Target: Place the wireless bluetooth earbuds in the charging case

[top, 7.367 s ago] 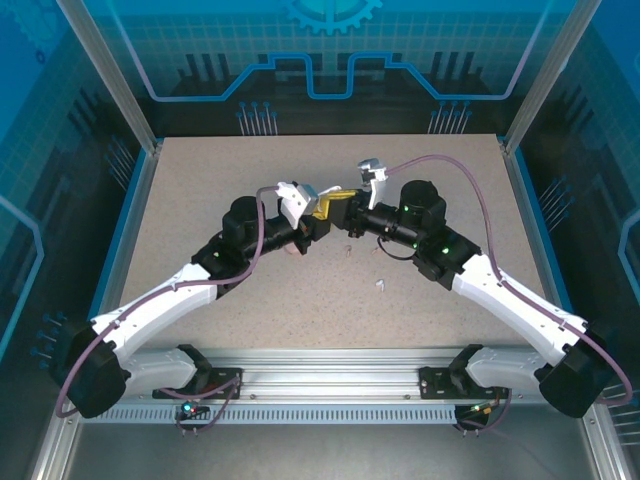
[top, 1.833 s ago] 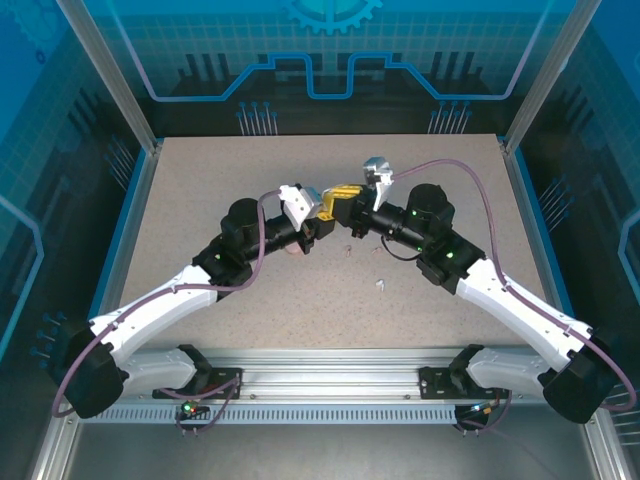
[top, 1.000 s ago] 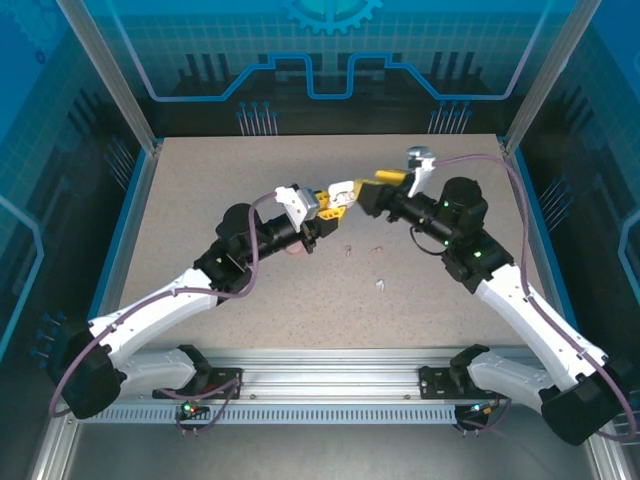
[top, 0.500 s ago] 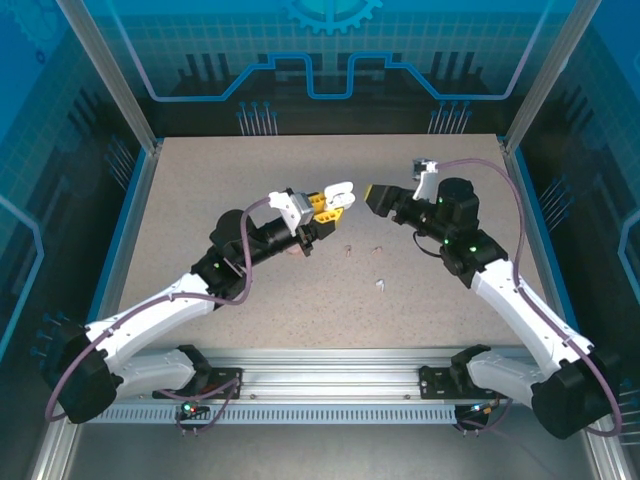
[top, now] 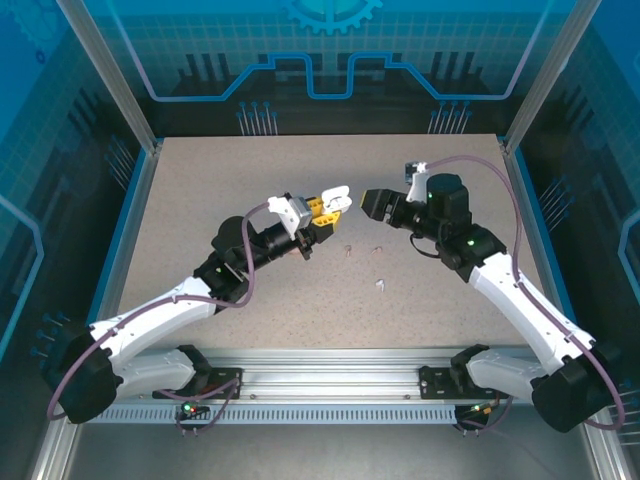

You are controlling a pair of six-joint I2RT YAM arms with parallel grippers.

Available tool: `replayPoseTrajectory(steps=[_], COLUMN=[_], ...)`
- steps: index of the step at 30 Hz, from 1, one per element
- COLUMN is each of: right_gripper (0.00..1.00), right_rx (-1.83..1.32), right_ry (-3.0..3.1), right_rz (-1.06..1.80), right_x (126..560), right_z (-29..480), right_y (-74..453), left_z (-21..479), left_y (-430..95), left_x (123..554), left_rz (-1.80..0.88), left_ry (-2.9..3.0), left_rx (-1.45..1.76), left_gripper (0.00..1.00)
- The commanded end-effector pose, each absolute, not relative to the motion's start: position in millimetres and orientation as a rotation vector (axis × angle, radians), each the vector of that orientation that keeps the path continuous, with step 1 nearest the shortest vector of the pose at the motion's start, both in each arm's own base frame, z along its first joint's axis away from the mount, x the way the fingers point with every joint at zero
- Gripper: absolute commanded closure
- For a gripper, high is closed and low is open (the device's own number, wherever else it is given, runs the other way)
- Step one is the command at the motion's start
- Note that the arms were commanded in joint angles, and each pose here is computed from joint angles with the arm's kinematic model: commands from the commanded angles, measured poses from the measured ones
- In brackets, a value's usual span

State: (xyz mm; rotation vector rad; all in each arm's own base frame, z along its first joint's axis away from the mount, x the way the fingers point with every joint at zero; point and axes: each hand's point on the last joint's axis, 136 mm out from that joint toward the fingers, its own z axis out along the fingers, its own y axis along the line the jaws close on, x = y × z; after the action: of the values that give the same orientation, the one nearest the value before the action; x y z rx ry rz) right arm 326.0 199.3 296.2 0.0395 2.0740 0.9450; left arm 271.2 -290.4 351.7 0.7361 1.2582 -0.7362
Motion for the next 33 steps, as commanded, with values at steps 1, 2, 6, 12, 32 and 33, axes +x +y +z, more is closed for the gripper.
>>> replayPoseTrajectory(steps=[1, 2, 6, 12, 32, 33], right_gripper=[0.31, 0.31, 0.30, 0.31, 0.34, 0.34], right_rx=[0.025, 0.036, 0.074, 0.077, 0.062, 0.053], right_ry=[2.098, 2.110, 2.084, 2.069, 2.221, 2.223], right_rz=[0.879, 0.858, 0.871, 0.913, 0.836, 0.834], right_x=[327.4, 327.2, 325.5, 324.6, 323.1, 322.5], right_z=[306.1, 304.5, 311.5, 330.4, 291.3, 292.0], right_y=[196.1, 194.2, 189.7, 194.4, 222.1, 224.8], left_z=[372.0, 371.6, 368.1, 367.1, 366.9, 366.9], left_y=[-283.6, -283.4, -283.2, -281.6, -282.0, -281.8], left_x=[265.0, 265.2, 266.2, 267.7, 271.5, 271.7], left_rz=[-0.743, -0.743, -0.742, -0.737, -0.732, -0.731], left_ry=[1.191, 1.193, 1.203, 1.204, 1.204, 1.204], left_rx=[0.689, 0.686, 0.684, 0.668, 0.655, 0.654], left_gripper=[1.00, 1.00, 1.00, 1.00, 1.00, 1.00])
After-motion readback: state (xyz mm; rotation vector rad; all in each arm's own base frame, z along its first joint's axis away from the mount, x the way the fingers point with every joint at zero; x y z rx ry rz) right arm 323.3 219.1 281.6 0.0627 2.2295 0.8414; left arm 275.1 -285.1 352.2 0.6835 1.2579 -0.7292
